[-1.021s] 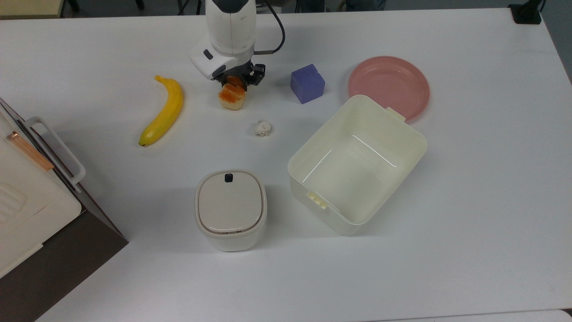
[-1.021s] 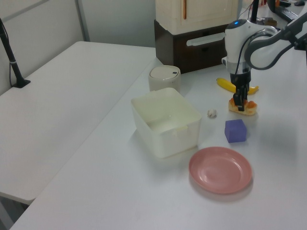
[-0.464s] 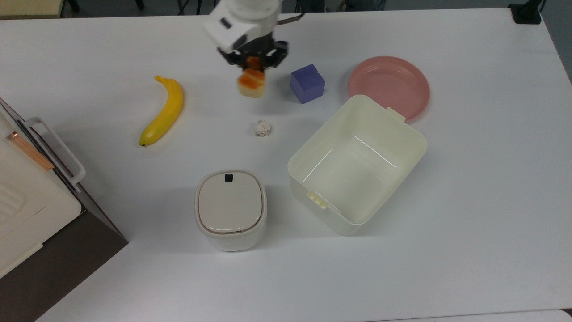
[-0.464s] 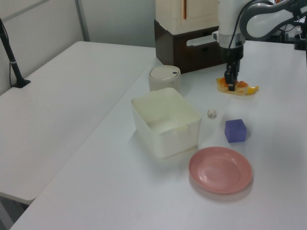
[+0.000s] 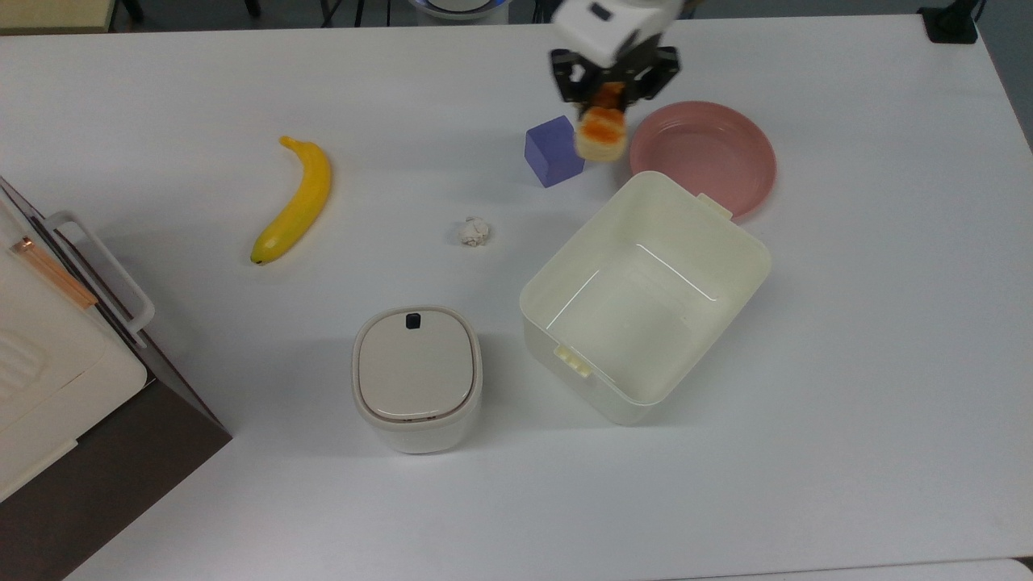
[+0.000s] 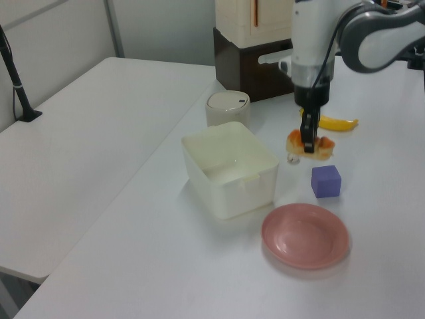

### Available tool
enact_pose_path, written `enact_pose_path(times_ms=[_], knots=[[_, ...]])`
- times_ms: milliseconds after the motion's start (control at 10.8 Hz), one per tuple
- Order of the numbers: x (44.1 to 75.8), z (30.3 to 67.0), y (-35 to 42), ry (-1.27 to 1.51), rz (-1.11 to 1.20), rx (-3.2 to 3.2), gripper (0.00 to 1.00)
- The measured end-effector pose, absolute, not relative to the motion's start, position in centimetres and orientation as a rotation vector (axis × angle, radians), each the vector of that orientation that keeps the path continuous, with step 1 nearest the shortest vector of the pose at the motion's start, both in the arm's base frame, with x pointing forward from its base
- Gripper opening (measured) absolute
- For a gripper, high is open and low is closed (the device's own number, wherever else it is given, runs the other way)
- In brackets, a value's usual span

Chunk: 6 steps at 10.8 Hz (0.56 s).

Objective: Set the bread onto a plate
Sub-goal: 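Carry the bread roll past the purple cube over the pink plate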

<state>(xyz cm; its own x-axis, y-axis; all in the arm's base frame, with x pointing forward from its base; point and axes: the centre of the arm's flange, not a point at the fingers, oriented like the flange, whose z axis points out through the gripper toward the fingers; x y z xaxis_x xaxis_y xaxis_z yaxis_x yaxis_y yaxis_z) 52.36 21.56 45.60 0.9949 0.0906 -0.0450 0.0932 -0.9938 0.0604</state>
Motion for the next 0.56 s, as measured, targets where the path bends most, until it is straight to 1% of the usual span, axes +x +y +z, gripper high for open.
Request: enact_pose_path(times_ms=[93, 279, 557], knots=[[51.9, 44.8, 24.2, 0.179, -0.079, 3.070, 0.46], [51.1, 42.9, 29.0, 0.199, -0.100, 3.063, 0.47], [51.3, 39.6, 33.8, 0.205, -0.114, 3.059, 0.52]])
